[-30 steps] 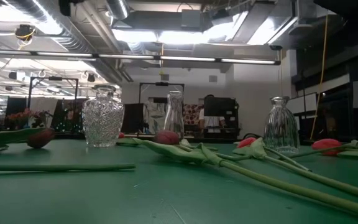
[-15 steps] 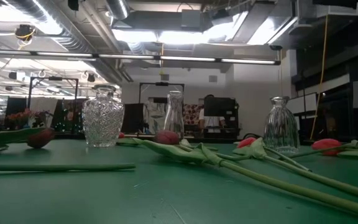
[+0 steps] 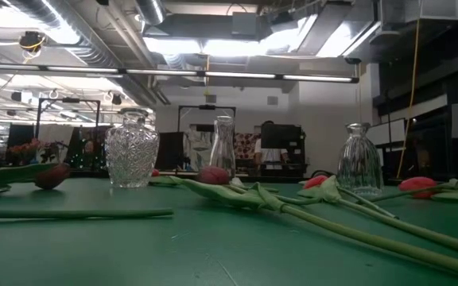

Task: Sort flowers into vase by color
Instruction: Put the right black tulip into the top transparent vase

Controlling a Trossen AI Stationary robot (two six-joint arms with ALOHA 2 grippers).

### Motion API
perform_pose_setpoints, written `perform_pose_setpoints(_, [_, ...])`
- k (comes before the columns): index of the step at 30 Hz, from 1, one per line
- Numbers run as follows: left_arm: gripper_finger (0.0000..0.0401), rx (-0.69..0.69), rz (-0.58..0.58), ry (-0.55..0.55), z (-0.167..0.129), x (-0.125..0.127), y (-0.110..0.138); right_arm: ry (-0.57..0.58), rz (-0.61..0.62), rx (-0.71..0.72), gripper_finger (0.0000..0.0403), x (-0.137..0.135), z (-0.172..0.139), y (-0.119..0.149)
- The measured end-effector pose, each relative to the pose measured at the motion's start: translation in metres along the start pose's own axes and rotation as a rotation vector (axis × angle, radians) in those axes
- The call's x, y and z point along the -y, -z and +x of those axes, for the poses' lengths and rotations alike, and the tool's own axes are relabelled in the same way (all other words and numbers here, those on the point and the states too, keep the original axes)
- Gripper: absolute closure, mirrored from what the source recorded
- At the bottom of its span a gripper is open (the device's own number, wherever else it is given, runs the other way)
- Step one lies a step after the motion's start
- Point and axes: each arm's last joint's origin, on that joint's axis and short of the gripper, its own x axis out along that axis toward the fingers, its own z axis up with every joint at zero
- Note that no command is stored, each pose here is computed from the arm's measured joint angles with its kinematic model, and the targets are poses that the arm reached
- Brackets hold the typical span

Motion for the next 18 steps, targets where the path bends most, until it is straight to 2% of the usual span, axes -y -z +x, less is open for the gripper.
perform_pose_setpoints(3, [0.0273, -0.003, -0.017, 0.030, -0.002, -0.001, -0.004, 0.048, 0.019, -0.228, 0.0171, 0.020, 0.005, -0.004])
perform_pose_setpoints(7, [0.0273, -0.117, -0.021, 0.020, 0.000, -0.003, -0.025, 0.211, 0.171, -0.497, 0.0171, 0.045, 0.006, 0.015])
perform_pose_setpoints(12, [0.0273, -0.358, -0.103, 0.010, 0.005, -0.010, -0.041, 0.212, 0.383, -0.700, 0.0171, 0.059, 0.009, 0.061])
perform_pose_setpoints(18, [0.0273, -0.510, -0.170, 0.041, 0.014, -0.010, -0.029, 0.180, 0.401, -0.882, 0.0171, 0.058, 0.016, 0.115])
